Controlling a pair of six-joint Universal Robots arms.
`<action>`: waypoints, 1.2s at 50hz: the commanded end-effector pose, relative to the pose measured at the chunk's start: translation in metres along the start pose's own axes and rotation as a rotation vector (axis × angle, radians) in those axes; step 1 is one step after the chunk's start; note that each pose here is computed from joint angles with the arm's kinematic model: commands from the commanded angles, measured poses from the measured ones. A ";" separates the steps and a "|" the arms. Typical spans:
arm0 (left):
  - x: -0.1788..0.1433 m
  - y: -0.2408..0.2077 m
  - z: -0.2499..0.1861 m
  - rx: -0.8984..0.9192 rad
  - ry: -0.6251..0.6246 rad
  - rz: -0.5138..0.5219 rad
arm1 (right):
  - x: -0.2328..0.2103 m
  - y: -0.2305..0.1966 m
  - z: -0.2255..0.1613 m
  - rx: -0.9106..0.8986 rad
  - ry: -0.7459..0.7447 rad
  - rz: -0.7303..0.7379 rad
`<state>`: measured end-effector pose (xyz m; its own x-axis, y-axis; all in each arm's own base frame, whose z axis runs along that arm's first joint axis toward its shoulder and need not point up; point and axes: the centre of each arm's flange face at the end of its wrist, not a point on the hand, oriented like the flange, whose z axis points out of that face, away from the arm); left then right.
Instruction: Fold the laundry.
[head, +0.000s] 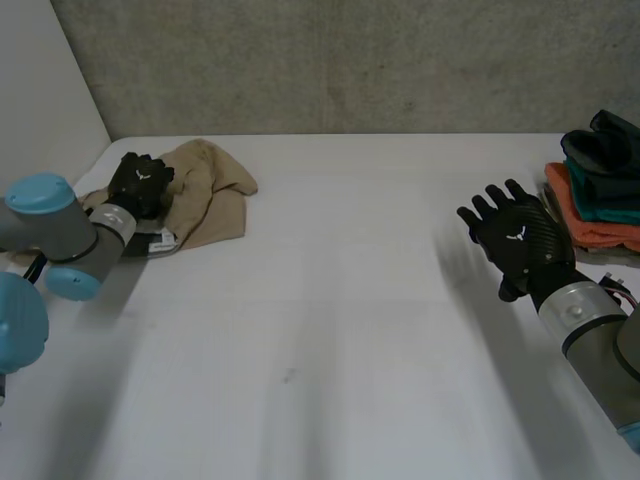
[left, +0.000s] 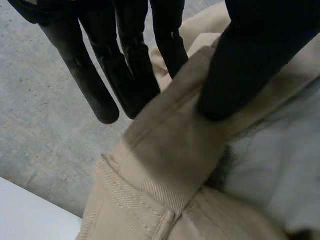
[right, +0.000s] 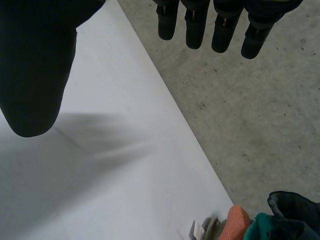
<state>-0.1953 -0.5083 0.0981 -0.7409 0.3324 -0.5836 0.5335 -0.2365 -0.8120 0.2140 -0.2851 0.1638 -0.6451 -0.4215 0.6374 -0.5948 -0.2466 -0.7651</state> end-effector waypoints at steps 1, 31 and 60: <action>-0.002 -0.023 0.001 0.015 -0.034 -0.046 | 0.001 -0.001 0.000 0.004 0.003 0.000; 0.128 -0.304 -0.162 0.171 0.467 -0.494 | 0.032 -0.009 -0.007 -0.114 0.187 0.099; 0.050 -0.216 -0.097 0.022 0.177 -0.256 | -0.011 -0.026 -0.048 -0.350 -0.061 0.492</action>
<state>-0.3606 -0.2839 0.2673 -0.7236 0.6609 -0.1992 0.1631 -0.1167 -0.9797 0.1980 -0.2608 0.1866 -0.8795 -0.3864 0.2780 -0.3746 0.2017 -0.9050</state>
